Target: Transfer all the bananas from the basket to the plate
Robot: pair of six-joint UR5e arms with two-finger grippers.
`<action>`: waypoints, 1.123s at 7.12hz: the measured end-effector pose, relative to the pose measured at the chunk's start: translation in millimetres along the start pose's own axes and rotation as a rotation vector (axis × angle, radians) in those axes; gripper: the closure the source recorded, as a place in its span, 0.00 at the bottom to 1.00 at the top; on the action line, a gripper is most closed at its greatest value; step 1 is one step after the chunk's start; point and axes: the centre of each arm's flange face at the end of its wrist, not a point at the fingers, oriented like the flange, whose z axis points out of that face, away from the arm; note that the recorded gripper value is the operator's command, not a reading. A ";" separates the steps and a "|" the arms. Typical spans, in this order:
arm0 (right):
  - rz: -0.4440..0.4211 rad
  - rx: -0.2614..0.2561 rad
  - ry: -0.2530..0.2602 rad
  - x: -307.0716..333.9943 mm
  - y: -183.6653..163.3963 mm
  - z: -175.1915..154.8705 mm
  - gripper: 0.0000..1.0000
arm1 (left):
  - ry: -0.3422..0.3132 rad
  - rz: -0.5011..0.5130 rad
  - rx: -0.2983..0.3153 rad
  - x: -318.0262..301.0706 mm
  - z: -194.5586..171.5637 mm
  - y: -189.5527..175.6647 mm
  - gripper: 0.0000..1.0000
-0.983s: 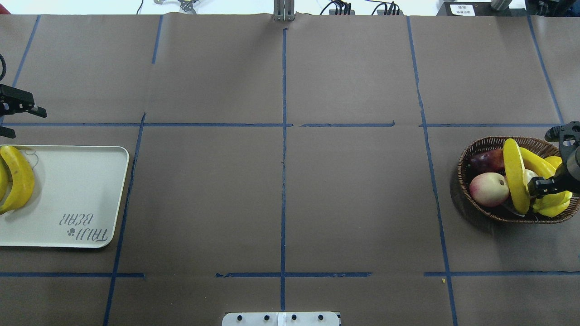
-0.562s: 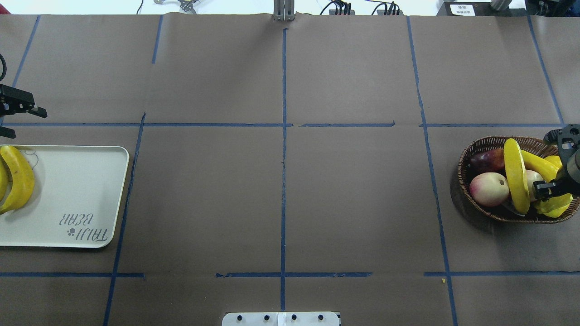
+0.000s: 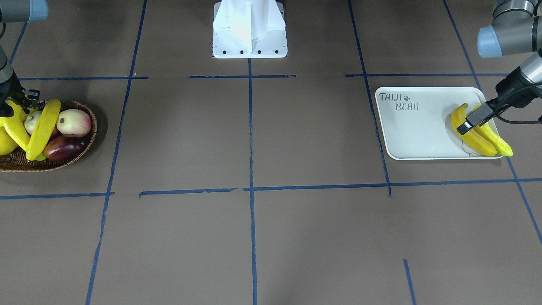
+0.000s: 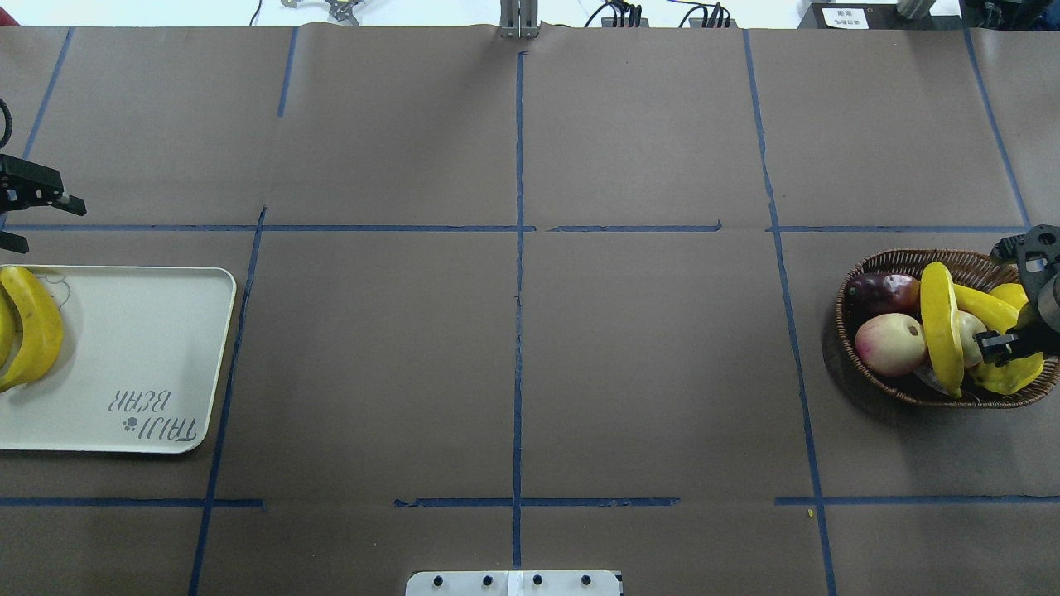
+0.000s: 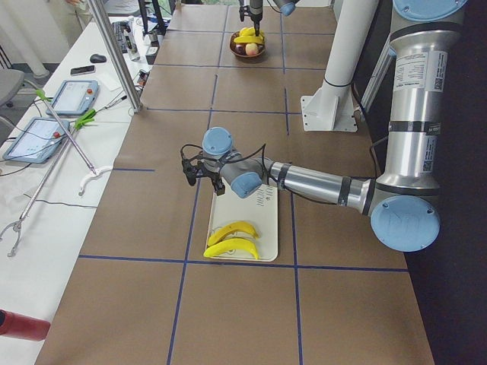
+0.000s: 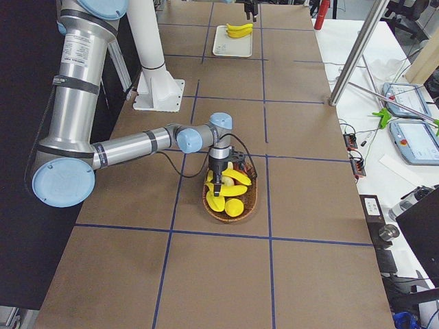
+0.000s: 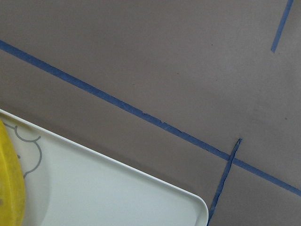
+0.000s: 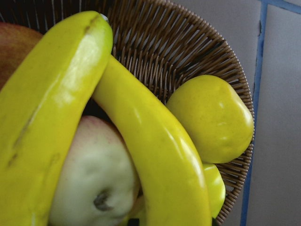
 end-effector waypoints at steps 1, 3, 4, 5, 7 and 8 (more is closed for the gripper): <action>0.001 0.007 -0.004 0.0 -0.6 -4.3 1.00 | -0.001 0.000 -0.001 -0.1 0.6 0.2 0.00; 0.029 0.031 -0.012 10.2 -6.0 -16.6 1.00 | -0.003 0.002 -0.006 0.5 3.1 1.8 0.00; 0.060 0.052 -0.016 21.9 -11.4 -26.2 1.00 | -0.003 0.004 -0.009 1.0 4.3 2.8 0.00; 0.086 0.072 -0.018 35.2 -16.9 -35.0 1.00 | -0.004 0.006 -0.011 1.6 5.6 3.7 0.00; 0.110 0.100 -0.016 60.0 -24.6 -46.7 1.00 | -0.004 0.007 -0.013 2.8 6.4 4.3 0.00; 0.131 0.116 -0.016 73.7 -28.3 -53.7 1.00 | -0.004 0.008 -0.015 3.4 7.3 4.9 0.00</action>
